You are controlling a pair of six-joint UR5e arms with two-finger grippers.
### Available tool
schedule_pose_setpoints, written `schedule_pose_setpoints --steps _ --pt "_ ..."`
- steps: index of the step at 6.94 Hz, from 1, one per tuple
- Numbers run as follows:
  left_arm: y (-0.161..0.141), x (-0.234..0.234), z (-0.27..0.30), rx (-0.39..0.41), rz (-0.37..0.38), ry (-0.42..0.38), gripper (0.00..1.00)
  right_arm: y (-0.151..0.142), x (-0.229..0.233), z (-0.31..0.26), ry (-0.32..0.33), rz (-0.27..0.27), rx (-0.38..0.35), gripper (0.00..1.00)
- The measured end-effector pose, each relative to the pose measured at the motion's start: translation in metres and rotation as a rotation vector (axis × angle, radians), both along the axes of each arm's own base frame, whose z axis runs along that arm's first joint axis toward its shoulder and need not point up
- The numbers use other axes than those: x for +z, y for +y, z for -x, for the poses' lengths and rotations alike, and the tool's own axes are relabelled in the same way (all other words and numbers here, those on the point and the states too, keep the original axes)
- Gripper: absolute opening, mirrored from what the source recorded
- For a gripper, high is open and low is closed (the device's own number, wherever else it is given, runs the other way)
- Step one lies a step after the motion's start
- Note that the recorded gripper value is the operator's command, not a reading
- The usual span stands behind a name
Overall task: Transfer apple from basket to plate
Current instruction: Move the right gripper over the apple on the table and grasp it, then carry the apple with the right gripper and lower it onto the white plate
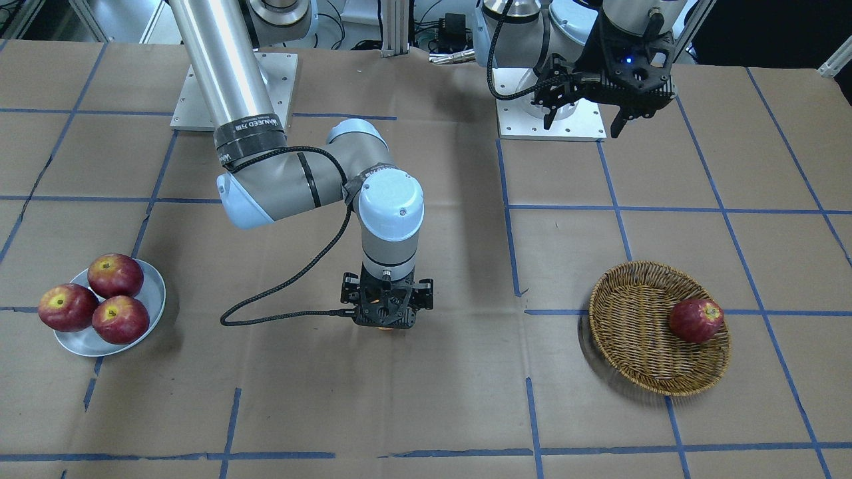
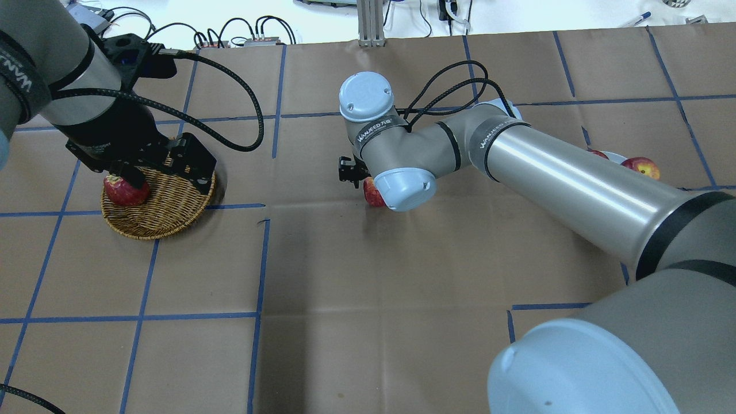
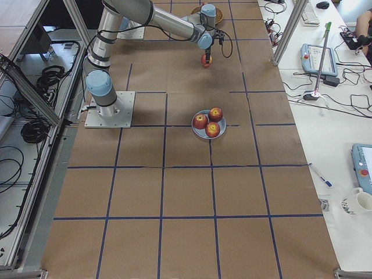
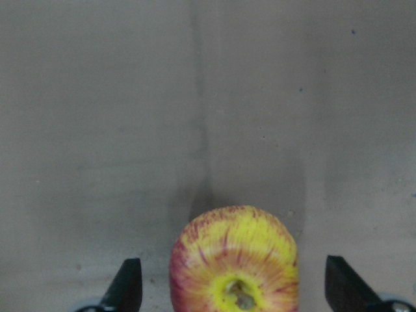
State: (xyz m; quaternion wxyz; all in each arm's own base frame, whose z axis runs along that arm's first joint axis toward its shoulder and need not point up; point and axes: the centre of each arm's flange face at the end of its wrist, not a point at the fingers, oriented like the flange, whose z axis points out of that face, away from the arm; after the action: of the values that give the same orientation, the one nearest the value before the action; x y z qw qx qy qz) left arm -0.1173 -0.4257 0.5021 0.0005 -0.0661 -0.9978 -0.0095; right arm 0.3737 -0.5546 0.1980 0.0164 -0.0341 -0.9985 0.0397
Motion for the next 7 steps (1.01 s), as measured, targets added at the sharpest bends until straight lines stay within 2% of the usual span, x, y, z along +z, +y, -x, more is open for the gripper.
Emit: schedule_pose_setpoints --steps 1,2,5,7 --pt "0.003 0.003 0.0 0.0 0.005 -0.003 0.99 0.002 -0.007 0.001 0.001 -0.01 0.0 0.65" --pt "0.01 0.007 -0.001 0.001 0.011 -0.008 0.99 0.002 -0.008 0.002 0.001 -0.012 -0.001 0.56" --pt "0.032 0.015 -0.001 0.005 0.016 -0.016 0.99 -0.004 0.014 0.005 -0.011 0.017 -0.01 0.52" --pt "0.039 0.02 -0.001 0.005 0.025 -0.018 0.99 -0.008 0.085 0.016 -0.019 0.041 -0.014 0.52"
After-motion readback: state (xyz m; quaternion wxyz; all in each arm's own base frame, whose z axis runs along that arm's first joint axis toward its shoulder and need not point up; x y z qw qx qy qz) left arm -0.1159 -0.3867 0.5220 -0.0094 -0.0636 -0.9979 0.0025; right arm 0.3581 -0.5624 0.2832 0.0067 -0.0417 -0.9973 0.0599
